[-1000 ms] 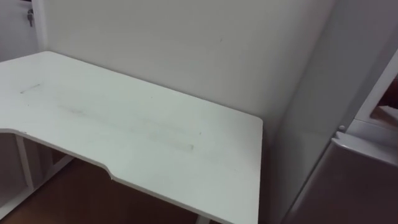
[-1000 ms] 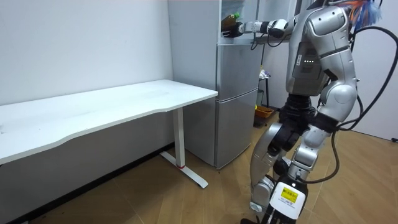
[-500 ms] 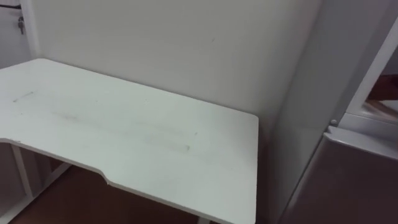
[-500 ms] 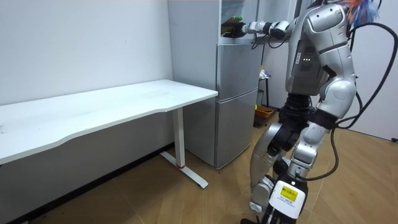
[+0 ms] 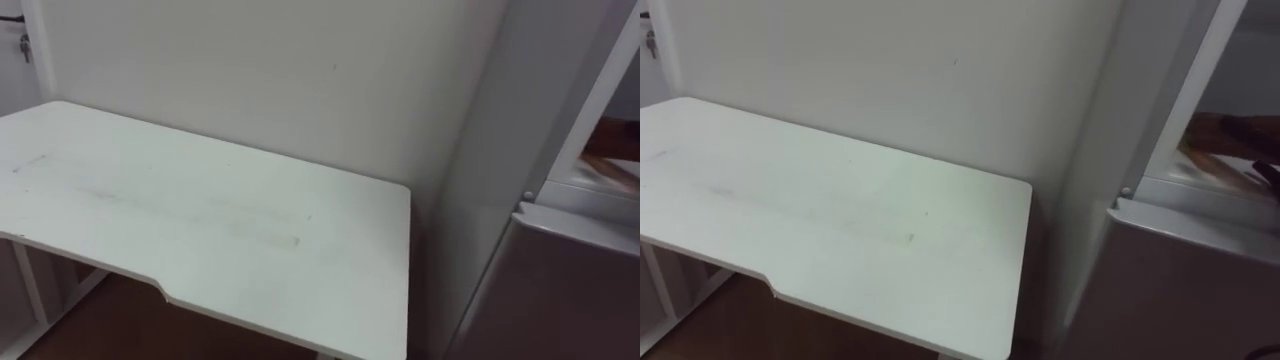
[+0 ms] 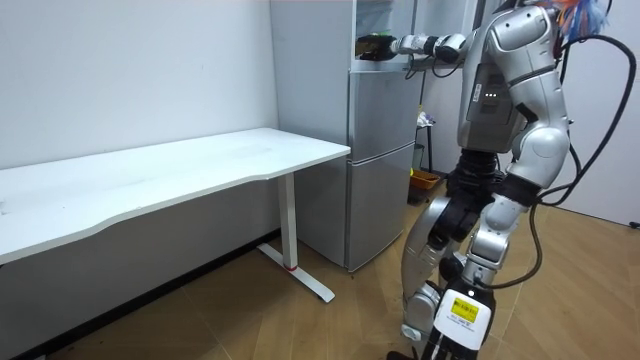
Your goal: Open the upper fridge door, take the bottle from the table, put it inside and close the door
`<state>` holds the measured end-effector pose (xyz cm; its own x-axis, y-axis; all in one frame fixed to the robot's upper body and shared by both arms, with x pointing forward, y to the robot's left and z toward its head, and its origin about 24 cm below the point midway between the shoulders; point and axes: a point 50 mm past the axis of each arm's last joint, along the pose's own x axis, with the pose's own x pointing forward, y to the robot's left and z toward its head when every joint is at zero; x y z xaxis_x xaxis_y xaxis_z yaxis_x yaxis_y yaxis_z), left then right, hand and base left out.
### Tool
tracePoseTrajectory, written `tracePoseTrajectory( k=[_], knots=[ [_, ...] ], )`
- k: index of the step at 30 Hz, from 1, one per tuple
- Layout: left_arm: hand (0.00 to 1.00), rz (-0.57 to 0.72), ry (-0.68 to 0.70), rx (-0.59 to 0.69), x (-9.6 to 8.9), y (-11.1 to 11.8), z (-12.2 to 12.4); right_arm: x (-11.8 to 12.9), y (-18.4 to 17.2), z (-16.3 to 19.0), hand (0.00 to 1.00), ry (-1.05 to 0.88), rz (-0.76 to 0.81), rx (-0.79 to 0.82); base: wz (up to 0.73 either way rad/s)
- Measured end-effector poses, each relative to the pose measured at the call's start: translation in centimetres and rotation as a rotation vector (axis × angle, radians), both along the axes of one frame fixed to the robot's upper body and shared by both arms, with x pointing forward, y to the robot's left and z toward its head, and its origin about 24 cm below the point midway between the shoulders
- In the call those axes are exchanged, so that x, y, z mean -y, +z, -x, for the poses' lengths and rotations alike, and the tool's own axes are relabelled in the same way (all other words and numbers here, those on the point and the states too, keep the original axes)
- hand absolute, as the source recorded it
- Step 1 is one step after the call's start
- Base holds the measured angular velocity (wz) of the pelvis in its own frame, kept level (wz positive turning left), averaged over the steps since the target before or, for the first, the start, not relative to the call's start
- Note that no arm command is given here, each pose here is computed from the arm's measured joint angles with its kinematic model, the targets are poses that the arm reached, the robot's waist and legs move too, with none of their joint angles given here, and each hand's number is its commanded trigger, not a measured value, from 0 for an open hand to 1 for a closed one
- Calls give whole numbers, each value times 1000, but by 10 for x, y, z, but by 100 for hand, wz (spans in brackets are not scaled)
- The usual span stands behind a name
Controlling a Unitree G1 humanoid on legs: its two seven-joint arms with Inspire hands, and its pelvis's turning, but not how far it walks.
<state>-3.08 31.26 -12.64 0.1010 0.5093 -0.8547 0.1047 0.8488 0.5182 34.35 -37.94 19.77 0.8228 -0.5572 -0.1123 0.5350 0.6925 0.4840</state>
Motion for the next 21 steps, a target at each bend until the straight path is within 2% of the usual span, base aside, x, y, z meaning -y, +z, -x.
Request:
tracePoseTrajectory(
  k=[6, 12, 21],
  knots=[
    [0, -12, -7, 24, 1, 1, -5, 3, 0, 2, 0, -50, 35, -39, 4],
    [0, -18, 2, 24, 4, 0, -6, 4, 0, 4, 0, -117, 139, -128, 0],
    [0, -17, 3, 23, 4, 0, -6, -5, 13, 0, 0, -123, 171, -102, -9]
  ],
)
